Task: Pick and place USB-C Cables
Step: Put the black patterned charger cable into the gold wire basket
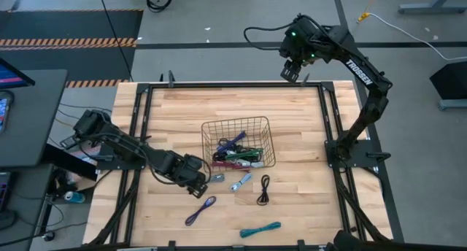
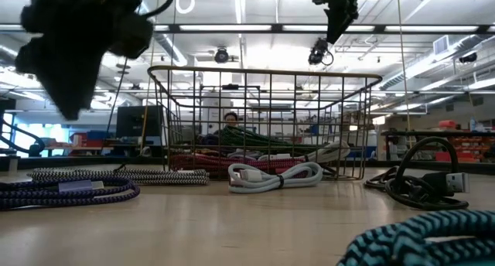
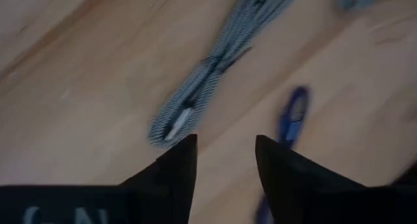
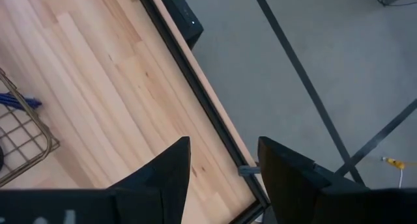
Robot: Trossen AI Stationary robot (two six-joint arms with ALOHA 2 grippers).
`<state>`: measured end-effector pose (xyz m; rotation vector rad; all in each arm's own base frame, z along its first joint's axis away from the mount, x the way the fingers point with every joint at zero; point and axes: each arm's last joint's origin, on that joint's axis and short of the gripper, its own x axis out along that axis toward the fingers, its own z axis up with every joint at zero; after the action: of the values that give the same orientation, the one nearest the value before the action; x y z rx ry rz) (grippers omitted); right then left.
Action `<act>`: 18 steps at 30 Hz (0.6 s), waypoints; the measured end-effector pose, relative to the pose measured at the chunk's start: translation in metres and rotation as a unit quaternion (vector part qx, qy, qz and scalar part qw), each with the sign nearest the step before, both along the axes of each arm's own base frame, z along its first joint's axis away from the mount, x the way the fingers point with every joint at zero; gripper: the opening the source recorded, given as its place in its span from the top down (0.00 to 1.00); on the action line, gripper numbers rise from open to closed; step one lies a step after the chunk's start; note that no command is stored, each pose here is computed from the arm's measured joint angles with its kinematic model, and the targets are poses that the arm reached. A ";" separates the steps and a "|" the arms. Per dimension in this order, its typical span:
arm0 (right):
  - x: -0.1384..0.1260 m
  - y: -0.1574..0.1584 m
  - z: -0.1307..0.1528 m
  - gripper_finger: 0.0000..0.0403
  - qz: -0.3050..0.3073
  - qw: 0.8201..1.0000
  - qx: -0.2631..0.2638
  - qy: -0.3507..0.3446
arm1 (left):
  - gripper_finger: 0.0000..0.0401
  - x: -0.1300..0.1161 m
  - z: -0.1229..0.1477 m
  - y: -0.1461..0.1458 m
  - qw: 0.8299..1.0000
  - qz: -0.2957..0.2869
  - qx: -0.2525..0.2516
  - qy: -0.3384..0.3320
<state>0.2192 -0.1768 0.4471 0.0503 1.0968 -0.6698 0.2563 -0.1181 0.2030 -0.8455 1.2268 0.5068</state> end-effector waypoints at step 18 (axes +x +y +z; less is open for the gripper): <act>0.004 -0.003 0.003 0.54 0.010 1.000 -0.021 -0.016 | 0.61 -0.009 -0.027 0.004 1.000 -0.007 0.005 -0.004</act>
<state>0.2227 -0.1796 0.4500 0.0152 1.0508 -0.6721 0.2478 -0.1139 0.1761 -0.8289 1.2206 0.4987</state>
